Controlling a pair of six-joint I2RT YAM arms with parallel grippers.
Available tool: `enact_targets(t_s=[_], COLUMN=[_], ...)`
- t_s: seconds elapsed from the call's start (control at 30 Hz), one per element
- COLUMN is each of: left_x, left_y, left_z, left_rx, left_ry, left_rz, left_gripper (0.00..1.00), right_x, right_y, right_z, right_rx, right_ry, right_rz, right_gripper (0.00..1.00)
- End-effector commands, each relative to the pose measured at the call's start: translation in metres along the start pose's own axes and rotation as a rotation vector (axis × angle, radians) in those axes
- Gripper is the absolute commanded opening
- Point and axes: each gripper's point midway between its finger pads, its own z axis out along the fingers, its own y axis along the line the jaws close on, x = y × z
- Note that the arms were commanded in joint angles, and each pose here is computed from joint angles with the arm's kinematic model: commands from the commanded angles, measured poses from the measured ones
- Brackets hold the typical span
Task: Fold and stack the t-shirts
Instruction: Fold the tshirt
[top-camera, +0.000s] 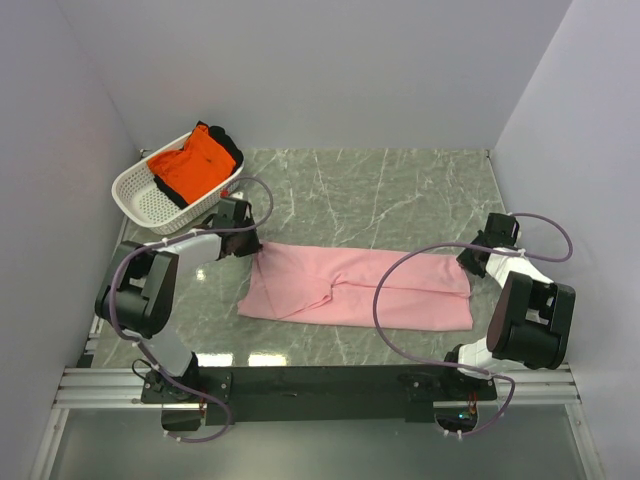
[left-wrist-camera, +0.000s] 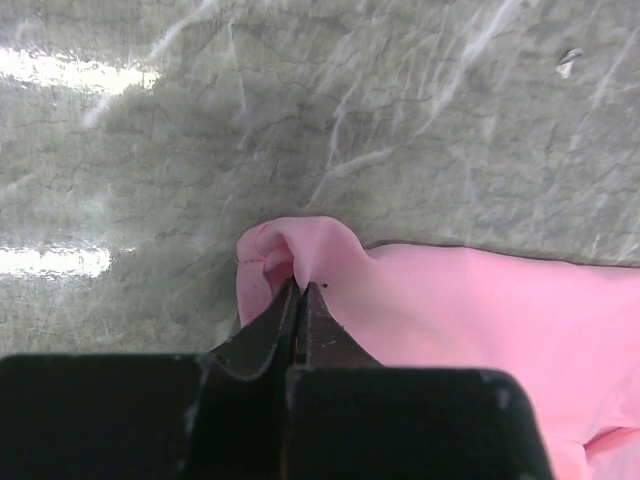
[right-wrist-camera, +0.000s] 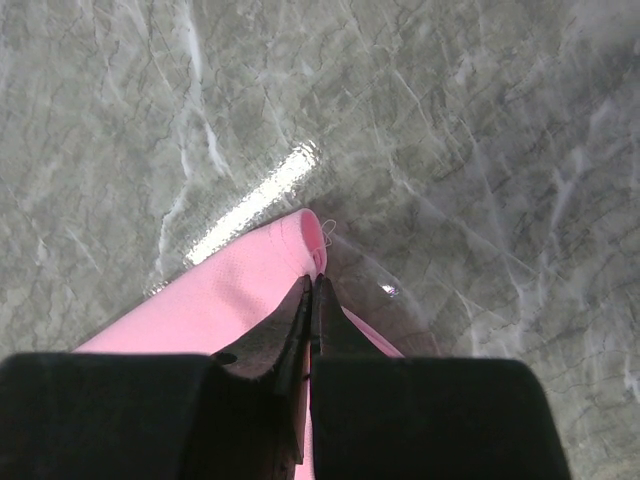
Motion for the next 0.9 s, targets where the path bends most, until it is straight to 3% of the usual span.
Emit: enact_targets(t_s=[0.0,0.4,0.87], left_x=[-0.010,-0.018,-0.084], left_y=[0.000,0.003,-0.027], left_z=[0.003,0.003,0.060], left_rx=[-0.013,0.003,-0.035], left_ry=[-0.017,-0.020,-0.010], left_rz=[0.011,-0.007,0.026], left_gripper=[0.01,0.01,0.01], right_x=[-0.011,-0.012,0.007], right_y=[0.002,-0.004,0.011], right_z=[-0.007,-0.007,-0.019], right_rx=[-0.005,0.015,-0.064], right_ry=[-0.052,-0.066,-0.080], right_rz=[0.013,0.022,0.008], right_gripper=[0.00,0.00,0.00])
